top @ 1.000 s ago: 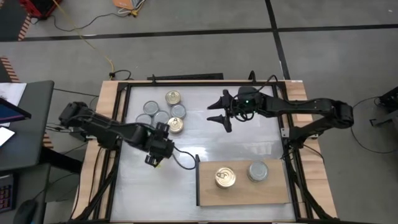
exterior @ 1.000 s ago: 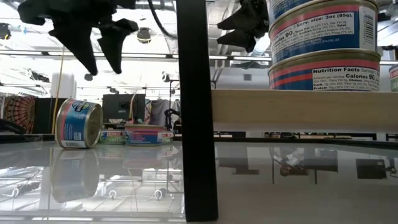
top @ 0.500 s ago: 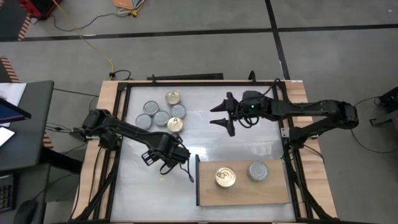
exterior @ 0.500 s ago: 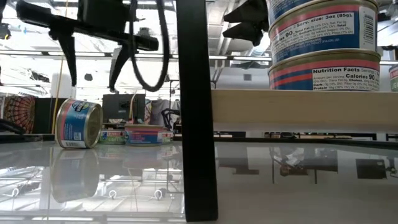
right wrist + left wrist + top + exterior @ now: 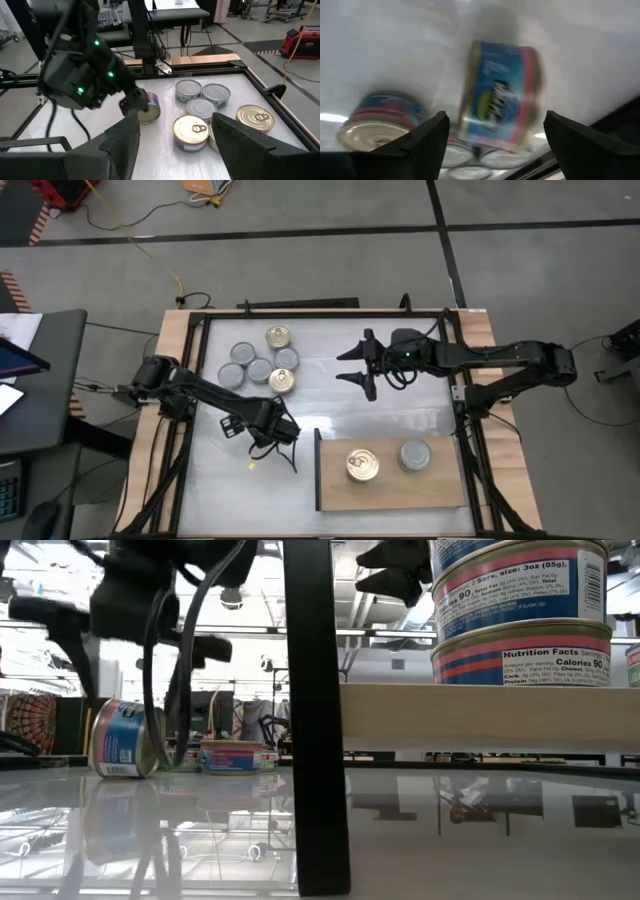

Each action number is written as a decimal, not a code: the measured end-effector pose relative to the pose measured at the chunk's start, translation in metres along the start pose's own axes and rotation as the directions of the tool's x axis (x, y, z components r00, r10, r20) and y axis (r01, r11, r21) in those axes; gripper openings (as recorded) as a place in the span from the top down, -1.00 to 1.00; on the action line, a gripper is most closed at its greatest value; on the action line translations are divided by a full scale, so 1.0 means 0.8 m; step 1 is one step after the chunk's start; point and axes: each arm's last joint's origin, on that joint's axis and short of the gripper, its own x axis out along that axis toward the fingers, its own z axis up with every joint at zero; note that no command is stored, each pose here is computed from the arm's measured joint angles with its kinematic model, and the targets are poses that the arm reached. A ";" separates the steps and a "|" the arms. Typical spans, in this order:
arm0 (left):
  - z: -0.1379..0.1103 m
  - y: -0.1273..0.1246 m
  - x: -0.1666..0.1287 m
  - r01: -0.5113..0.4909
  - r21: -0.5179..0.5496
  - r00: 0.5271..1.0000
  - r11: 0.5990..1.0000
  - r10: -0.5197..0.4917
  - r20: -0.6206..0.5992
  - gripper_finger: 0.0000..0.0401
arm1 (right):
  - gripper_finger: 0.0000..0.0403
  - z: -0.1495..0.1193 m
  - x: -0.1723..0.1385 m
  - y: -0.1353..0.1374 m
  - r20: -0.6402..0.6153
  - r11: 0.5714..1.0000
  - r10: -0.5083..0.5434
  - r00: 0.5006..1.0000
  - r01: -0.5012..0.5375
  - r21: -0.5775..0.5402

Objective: Stack canned seafood by type on shelf
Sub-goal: Stack the blue pink tuna can on top of the blue pink tuna can on the shelf

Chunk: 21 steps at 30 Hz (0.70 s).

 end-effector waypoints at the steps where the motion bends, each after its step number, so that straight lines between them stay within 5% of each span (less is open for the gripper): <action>1: 0.001 0.000 0.005 -0.023 0.007 1.000 1.000 0.023 -0.016 -0.56 | -0.35 0.000 0.000 0.000 0.000 1.000 0.000 1.000 0.000 0.000; 6: 0.004 -0.005 0.026 -0.042 0.059 0.998 0.997 0.045 -0.052 -0.46 | -0.35 0.000 0.000 0.000 0.000 1.000 0.000 1.000 0.000 0.000; 11: 0.004 -0.011 0.035 0.002 0.072 0.999 0.997 0.002 -0.055 -0.14 | -0.35 0.000 0.000 0.000 -0.001 1.000 0.000 1.000 0.000 -0.013; 14: 0.004 -0.012 0.035 0.019 0.020 0.999 1.000 -0.018 -0.034 0.11 | -0.35 0.000 0.000 -0.001 -0.002 1.000 -0.003 1.000 0.003 -0.014; 21: -0.002 -0.015 0.027 0.016 -0.204 1.000 0.979 -0.014 0.012 0.11 | -0.35 -0.004 0.000 -0.003 -0.030 1.000 -0.009 0.999 0.009 -0.007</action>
